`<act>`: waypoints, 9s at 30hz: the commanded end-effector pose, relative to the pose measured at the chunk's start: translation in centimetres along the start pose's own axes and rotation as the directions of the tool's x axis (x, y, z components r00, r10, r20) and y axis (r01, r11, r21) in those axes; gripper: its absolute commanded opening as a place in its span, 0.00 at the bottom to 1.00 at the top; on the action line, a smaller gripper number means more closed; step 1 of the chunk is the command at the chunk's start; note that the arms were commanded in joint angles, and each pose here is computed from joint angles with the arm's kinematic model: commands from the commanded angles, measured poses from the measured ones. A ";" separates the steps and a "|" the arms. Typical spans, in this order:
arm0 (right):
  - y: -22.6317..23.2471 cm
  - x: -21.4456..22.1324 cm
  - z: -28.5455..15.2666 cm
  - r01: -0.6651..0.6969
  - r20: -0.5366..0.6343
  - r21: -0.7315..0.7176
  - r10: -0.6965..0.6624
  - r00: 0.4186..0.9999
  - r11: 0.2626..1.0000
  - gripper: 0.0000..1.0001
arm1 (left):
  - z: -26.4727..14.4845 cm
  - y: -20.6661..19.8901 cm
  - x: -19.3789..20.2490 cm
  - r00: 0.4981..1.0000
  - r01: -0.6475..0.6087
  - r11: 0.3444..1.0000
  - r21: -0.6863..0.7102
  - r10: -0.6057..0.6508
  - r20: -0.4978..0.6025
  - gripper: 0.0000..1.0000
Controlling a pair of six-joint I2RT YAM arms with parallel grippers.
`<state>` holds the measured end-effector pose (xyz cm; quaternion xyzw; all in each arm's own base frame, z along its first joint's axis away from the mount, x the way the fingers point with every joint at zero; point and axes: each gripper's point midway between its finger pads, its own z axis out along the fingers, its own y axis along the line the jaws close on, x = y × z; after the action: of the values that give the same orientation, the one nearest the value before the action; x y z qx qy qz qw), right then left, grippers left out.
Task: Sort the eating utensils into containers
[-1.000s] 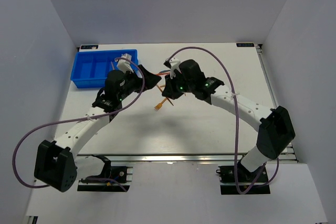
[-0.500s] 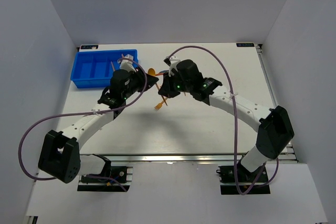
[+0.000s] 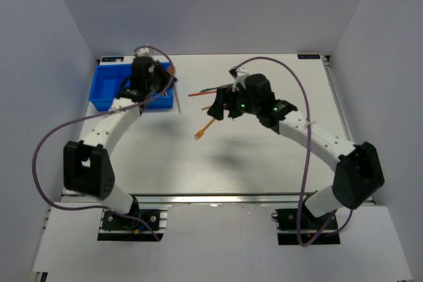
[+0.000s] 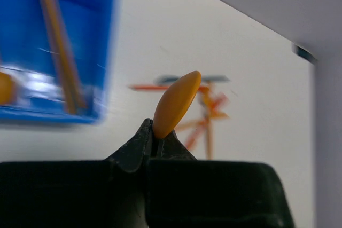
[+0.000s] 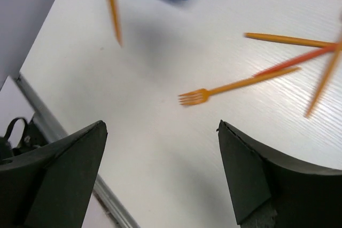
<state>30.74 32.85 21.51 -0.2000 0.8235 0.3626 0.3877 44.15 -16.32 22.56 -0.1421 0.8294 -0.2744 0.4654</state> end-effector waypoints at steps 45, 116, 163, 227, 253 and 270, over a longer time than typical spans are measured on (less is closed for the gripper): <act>-12.1 0.9 -2.6 -0.152 0.145 0.574 0.083 0.986 0.805 0.89 | -3.7 8.4 -20.1 0.950 0.025 0.930 -0.366 0.092 0.299 0.98; 6.1 -2.4 1.5 0.163 0.066 -0.067 -0.158 0.985 0.984 0.00 | -6.7 -9.3 5.1 0.994 0.097 0.935 0.340 -0.105 0.005 0.84; -6.9 5.2 -6.6 -0.080 0.102 0.200 0.061 0.993 0.977 0.89 | 6.1 24.6 -20.9 0.878 -0.195 0.638 -0.745 0.453 0.157 0.00; -19.9 4.7 14.7 -0.198 0.021 0.753 0.278 0.960 0.627 0.19 | -17.0 14.0 0.6 0.958 -0.174 0.869 -0.464 0.258 0.125 0.98; 4.6 -1.0 4.8 0.155 0.116 -0.029 -0.151 0.982 0.987 0.00 | -13.6 -5.2 1.0 0.982 0.080 0.888 0.453 -0.148 0.116 0.98; 14.2 -2.3 3.1 0.248 0.183 -0.195 -0.213 0.960 0.949 0.00 | -9.9 -2.2 4.0 0.979 0.170 0.938 0.301 -0.195 0.052 0.20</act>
<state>24.54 43.57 25.06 -0.3042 0.7463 0.3961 0.4400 33.46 -16.78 25.11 -0.1664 0.7444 -0.4328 0.4804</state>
